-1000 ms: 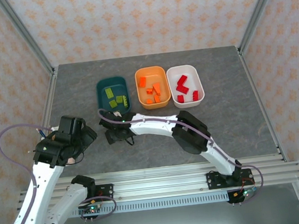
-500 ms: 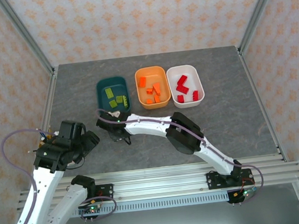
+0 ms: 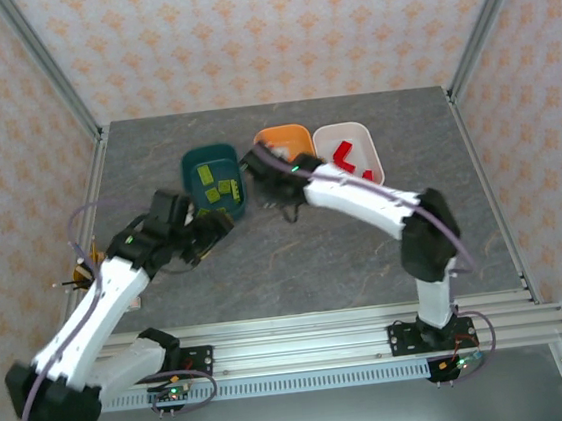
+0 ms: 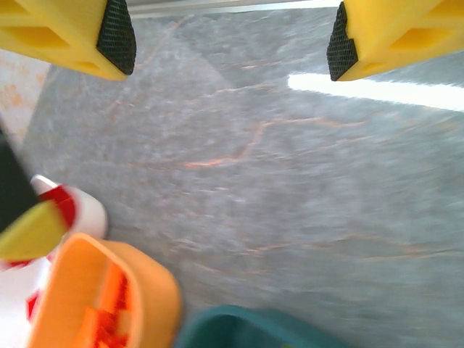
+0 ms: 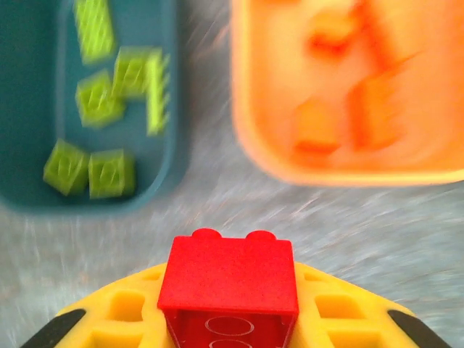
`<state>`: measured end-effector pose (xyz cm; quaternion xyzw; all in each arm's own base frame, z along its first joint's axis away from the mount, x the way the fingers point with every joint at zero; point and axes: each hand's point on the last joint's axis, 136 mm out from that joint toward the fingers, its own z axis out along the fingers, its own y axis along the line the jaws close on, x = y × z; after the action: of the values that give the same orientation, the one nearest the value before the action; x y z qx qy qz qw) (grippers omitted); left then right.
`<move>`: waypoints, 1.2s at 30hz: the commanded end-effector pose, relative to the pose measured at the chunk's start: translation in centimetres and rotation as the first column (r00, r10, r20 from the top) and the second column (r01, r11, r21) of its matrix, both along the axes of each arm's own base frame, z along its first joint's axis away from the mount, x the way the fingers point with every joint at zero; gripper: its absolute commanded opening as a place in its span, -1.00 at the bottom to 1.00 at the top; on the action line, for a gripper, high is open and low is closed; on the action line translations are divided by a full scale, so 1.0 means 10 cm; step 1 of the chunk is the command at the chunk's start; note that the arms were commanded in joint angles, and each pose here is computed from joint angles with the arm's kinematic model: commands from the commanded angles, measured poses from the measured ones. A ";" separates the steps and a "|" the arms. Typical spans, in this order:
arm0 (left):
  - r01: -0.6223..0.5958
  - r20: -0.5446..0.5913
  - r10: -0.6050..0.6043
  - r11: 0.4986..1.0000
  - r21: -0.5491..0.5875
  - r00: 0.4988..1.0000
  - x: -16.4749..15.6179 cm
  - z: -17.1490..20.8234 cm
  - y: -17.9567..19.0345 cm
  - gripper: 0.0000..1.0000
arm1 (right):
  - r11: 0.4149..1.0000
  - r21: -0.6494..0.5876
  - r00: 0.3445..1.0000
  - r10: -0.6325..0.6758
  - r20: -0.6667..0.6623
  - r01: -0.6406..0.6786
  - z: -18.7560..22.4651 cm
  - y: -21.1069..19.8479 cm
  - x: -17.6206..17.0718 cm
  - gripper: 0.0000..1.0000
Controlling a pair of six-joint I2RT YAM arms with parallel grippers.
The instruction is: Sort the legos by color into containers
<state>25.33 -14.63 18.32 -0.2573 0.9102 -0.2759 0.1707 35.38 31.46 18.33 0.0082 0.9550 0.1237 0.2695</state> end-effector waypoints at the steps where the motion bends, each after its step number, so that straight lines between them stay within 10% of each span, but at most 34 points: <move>1: 0.094 0.161 -0.083 0.994 -0.063 0.984 0.50 0.43 -0.51 0.47 | 0.995 -0.043 0.996 -0.090 -0.027 0.089 -0.02 -0.60 0.17 -0.42; 14: 0.129 0.172 -0.110 0.986 -0.107 0.979 1.67 0.49 -1.24 0.46 | 0.944 0.007 0.938 -0.327 -0.117 0.331 -0.46 -1.50 1.38 -0.45; 36: 0.100 0.177 -0.090 0.994 -0.051 0.980 1.79 0.50 -1.19 0.46 | 0.942 0.026 0.917 -0.320 -0.237 0.335 -1.02 -1.58 2.00 0.04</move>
<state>42.94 -27.03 21.37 -0.2041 0.8954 -0.3394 0.2034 55.56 15.69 7.27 0.1917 0.9591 0.1072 0.1784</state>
